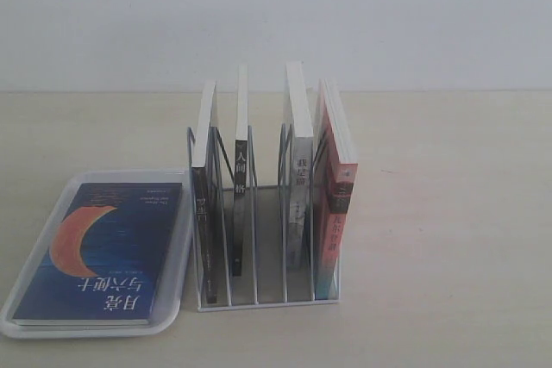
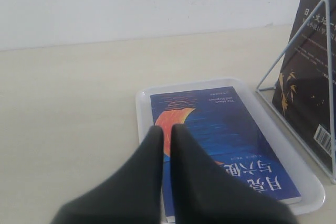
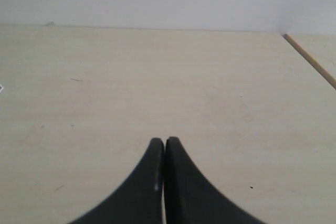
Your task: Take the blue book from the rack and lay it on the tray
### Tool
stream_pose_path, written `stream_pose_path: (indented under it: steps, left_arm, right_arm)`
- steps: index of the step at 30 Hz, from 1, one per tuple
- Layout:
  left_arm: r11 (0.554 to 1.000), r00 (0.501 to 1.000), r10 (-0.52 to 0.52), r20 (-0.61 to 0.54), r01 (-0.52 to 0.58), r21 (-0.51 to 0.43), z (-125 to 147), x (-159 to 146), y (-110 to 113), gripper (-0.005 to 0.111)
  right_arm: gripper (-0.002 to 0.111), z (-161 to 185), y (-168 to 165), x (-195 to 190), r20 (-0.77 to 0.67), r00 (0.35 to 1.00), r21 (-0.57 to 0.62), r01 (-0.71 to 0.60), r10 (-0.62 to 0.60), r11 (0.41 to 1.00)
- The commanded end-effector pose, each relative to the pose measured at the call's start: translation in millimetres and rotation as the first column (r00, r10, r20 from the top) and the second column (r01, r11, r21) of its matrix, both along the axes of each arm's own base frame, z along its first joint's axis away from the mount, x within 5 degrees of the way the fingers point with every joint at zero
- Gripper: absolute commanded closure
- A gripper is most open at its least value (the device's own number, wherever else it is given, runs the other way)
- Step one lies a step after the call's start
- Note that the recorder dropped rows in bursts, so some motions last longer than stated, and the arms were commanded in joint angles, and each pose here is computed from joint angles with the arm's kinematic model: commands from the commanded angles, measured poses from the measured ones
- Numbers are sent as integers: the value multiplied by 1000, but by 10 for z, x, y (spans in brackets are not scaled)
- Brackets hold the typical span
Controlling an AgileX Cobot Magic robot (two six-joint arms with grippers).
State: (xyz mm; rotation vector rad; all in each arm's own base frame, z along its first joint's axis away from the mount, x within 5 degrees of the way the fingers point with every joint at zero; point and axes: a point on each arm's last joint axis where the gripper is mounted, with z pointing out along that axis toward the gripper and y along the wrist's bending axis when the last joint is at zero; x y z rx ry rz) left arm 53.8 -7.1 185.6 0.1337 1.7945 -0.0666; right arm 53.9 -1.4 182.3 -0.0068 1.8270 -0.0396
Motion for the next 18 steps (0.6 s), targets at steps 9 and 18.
stream_pose_path:
  steps: [9,18]
  left_arm:
    - [1000,1000,5,1,-5,-6,-8,-1,2,102]
    - [1000,1000,5,1,-5,-6,-8,-1,2,102]
  right_arm:
    - [109,7,-5,-3,8,1000,-10,6,-6,1000]
    - [109,7,-5,-3,8,1000,-5,8,-8,1000]
